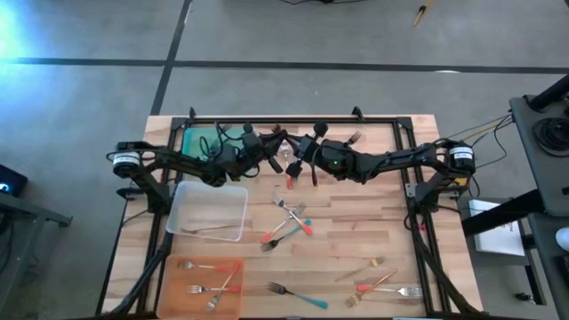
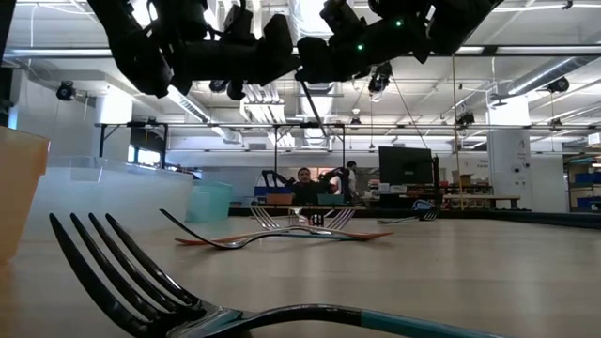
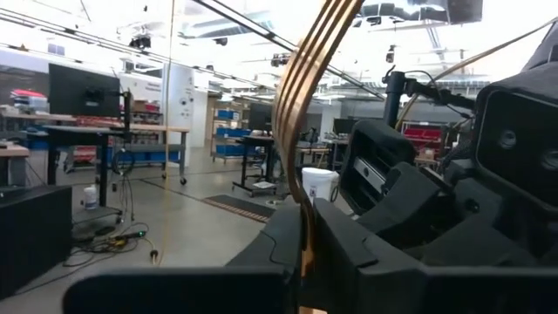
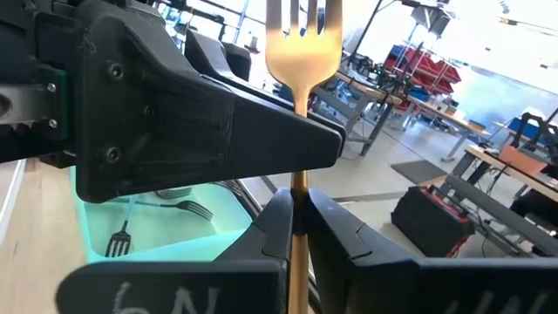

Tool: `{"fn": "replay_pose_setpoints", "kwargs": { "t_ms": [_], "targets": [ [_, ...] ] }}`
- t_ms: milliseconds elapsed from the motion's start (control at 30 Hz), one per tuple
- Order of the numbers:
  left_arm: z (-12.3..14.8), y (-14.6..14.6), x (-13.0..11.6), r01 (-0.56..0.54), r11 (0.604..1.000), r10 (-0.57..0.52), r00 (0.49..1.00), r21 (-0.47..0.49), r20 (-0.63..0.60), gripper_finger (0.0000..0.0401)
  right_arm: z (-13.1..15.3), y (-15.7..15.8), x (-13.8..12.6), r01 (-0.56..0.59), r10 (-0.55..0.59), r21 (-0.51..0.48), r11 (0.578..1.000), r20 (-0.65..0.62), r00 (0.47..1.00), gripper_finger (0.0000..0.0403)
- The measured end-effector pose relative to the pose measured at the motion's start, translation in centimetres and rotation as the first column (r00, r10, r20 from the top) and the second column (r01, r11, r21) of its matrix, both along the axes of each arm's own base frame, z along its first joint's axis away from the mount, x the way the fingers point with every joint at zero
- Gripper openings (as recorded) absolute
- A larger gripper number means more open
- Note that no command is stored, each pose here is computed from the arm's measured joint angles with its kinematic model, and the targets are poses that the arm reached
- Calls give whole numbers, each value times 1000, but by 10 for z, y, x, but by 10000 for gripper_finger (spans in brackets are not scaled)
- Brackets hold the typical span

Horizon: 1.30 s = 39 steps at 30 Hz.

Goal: Sort silverware by color (type)
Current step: Put the gold fork into the transparent bin

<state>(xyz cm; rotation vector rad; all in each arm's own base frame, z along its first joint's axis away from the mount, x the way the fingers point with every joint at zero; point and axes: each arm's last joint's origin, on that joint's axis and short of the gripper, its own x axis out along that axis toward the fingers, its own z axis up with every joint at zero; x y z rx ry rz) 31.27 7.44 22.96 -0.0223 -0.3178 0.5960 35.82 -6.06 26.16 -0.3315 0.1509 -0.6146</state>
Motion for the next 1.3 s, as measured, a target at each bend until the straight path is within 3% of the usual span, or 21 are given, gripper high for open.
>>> {"fn": "replay_pose_setpoints", "kwargs": {
  "t_ms": [233, 400, 567, 700, 800, 933, 1067, 1300],
  "targets": [
    [0, 0, 0, -3, 1000, 3, 1000, 6, -11, 2, 1, 0, -1, -6, 5, -9, 1000, -27, 1000, 30],
    [12, 2, -8, -84, 996, 85, 996, 20, -40, 2, 11, 3, -14, -12, 12, 2, 1000, -107, 994, 65],
    [28, -4, -25, -87, 996, 91, 967, 28, -240, 1, 20, 7, -40, 3, 20, 107, 994, -217, 976, 87],
    [28, -18, -55, -74, 995, 23, 841, -74, -541, 1, 19, 12, -63, 11, 87, 305, 952, -305, 948, 92],
    [39, -33, -85, -73, 987, -45, 730, -143, -682, 1, 16, 15, -77, 35, 127, 410, 912, -361, 924, 87],
    [67, -59, -125, -59, 966, -165, 609, -252, -775, 0, 9, 17, -85, 92, 130, 463, 881, -426, 895, 77],
    [89, -81, -157, -83, 921, -284, 525, -380, -802, 0, 0, 17, -83, 129, 126, 478, 869, -464, 877, 69],
    [70, -110, -169, -200, 864, -359, 398, -461, -844, 0, -28, 17, -71, 168, 167, 504, 847, -554, 815, 78]
  ]
}}
